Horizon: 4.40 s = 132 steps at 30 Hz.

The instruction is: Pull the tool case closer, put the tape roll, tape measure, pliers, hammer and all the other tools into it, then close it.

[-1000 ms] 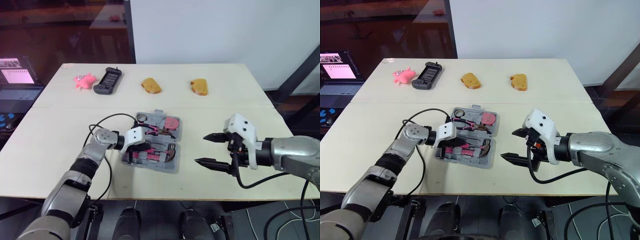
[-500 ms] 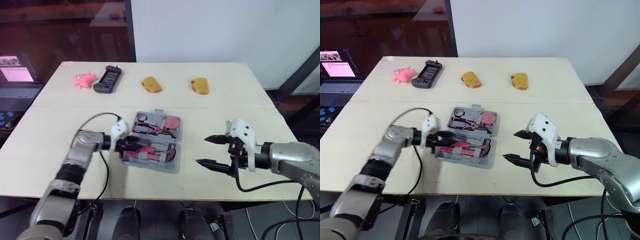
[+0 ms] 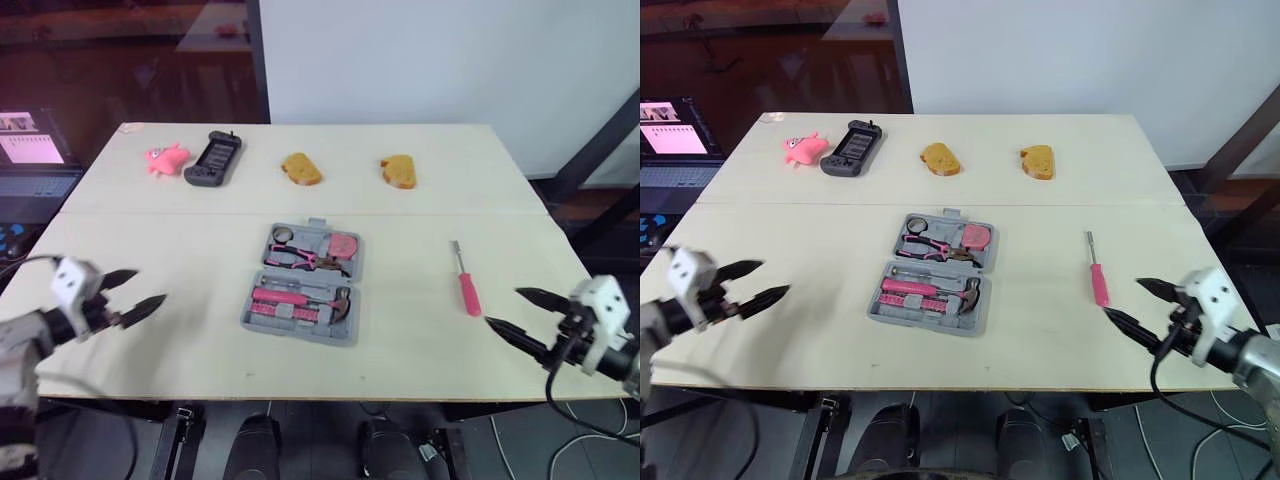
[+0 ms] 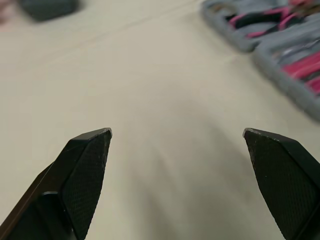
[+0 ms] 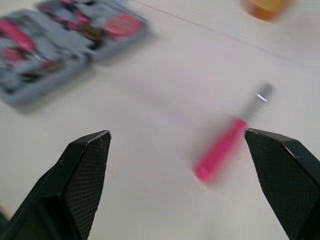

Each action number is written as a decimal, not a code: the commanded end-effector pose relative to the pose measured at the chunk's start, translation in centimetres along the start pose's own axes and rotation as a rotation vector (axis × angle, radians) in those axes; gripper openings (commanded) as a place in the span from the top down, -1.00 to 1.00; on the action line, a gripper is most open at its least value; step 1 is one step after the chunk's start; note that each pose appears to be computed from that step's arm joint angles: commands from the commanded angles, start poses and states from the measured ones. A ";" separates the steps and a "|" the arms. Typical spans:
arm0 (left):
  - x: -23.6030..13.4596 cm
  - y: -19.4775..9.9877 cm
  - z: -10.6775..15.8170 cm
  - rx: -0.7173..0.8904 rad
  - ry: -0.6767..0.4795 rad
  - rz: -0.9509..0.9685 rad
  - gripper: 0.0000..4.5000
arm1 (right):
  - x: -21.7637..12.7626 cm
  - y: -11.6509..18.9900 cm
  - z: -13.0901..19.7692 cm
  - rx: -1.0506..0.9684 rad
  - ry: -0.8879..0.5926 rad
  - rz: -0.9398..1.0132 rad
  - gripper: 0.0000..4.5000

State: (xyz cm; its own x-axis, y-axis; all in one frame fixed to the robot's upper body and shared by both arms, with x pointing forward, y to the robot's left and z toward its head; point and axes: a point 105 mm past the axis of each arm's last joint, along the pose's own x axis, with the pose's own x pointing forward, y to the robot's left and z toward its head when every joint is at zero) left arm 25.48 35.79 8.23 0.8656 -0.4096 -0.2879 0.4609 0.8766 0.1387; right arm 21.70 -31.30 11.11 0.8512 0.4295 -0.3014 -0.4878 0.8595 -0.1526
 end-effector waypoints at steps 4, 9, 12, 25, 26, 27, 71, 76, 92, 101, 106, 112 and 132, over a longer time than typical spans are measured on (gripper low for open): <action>-3.9 2.0 -0.9 -0.034 -0.042 0.192 -0.97 | -3.0 -1.3 -2.4 0.001 0.001 -0.127 -1.00; -4.9 2.3 -1.0 -0.042 -0.052 0.245 -0.97 | -3.5 -2.0 -3.5 0.013 0.010 -0.150 -1.00; -4.5 2.4 -0.7 -0.034 -0.060 0.241 -0.97 | -2.8 -2.0 -2.8 0.007 -0.010 -0.135 -1.00; 6.2 -7.3 13.5 0.137 -0.189 -0.379 -0.97 | 3.6 -0.3 7.5 -0.007 -0.050 -0.016 -1.00; 6.4 -8.6 14.1 0.152 -0.174 -0.444 -0.97 | 4.0 -0.1 7.6 -0.017 -0.023 -0.024 -1.00; 6.6 -9.8 14.6 0.171 -0.155 -0.503 -0.97 | 4.4 0.1 7.7 -0.046 0.010 -0.034 -1.00; 5.7 -16.5 17.8 0.316 -0.192 -0.604 -1.00 | 15.6 -5.3 0.0 0.402 0.647 -0.282 0.05; 5.9 -16.5 17.7 0.314 -0.191 -0.602 -1.00 | 15.4 -5.5 0.7 0.411 0.621 -0.279 0.83; 6.6 -15.5 16.2 0.333 -0.142 -0.587 -1.00 | 12.8 3.2 3.6 0.327 0.601 -0.104 0.83; 7.0 -15.6 16.1 0.335 -0.145 -0.605 -1.00 | 14.3 7.3 2.4 0.402 0.534 -0.074 0.83; 7.1 -15.6 16.1 0.335 -0.144 -0.608 -1.00 | 14.9 8.1 1.9 0.426 0.541 -0.106 0.83; 7.1 -15.6 15.8 0.335 -0.137 -0.607 -1.00 | 15.0 7.8 1.7 0.442 0.546 -0.150 0.20; 6.1 -15.7 15.7 0.275 -0.224 -0.638 -1.00 | 11.2 6.1 12.0 -0.702 0.283 0.294 -0.98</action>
State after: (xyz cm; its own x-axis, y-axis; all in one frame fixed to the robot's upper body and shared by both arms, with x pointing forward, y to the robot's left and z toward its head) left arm 27.05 15.36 18.36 0.4198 -0.8838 -0.2065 0.9014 0.3795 0.2086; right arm 30.80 -19.36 17.91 0.6673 0.3743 -0.6439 -0.7113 0.5768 -0.4017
